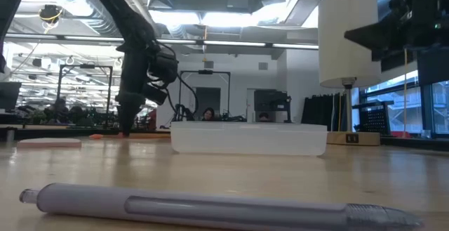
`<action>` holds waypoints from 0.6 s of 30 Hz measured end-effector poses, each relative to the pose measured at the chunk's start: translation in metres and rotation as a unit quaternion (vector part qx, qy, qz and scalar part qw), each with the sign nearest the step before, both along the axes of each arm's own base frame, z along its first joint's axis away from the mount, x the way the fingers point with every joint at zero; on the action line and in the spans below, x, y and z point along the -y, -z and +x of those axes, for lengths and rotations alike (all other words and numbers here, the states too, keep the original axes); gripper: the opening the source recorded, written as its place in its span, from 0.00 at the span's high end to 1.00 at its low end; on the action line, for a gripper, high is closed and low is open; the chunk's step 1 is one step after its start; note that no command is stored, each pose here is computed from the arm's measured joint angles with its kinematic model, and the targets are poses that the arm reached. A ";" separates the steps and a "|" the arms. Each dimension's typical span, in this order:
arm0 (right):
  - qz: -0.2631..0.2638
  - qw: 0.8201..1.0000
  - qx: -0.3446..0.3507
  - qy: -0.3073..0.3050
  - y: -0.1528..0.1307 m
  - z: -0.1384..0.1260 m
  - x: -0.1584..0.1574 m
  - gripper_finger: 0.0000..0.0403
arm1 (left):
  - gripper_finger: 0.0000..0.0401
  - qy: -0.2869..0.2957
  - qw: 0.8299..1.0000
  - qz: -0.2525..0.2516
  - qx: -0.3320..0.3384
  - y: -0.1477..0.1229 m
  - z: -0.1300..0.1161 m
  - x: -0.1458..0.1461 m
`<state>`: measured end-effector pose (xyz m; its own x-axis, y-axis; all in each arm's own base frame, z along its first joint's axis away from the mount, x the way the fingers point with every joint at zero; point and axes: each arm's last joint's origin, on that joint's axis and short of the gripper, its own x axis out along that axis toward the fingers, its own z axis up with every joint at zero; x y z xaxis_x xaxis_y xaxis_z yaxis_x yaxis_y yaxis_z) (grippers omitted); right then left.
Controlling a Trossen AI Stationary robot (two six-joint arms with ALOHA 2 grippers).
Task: Pack school essentials
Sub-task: Put the right orange pencil into the supply box
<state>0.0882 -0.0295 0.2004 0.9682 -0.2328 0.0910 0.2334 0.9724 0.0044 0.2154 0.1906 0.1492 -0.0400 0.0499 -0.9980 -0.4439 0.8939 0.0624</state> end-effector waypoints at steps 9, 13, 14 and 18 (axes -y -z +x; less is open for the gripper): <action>0.002 0.999 -0.033 0.006 -0.043 -0.007 -0.002 0.99 | 0.98 -0.014 1.000 0.000 -0.001 -0.002 0.002 0.005; 0.015 0.997 -0.074 0.022 -0.060 -0.003 0.000 0.99 | 0.98 -0.023 1.000 0.015 0.015 -0.014 0.000 0.006; 0.019 0.996 -0.085 0.026 -0.065 -0.002 0.001 0.99 | 0.98 -0.024 0.999 0.022 0.018 -0.020 -0.001 0.007; 0.037 0.990 -0.133 0.026 -0.082 0.004 0.003 0.99 | 0.98 -0.027 0.997 0.058 0.034 -0.044 -0.010 0.012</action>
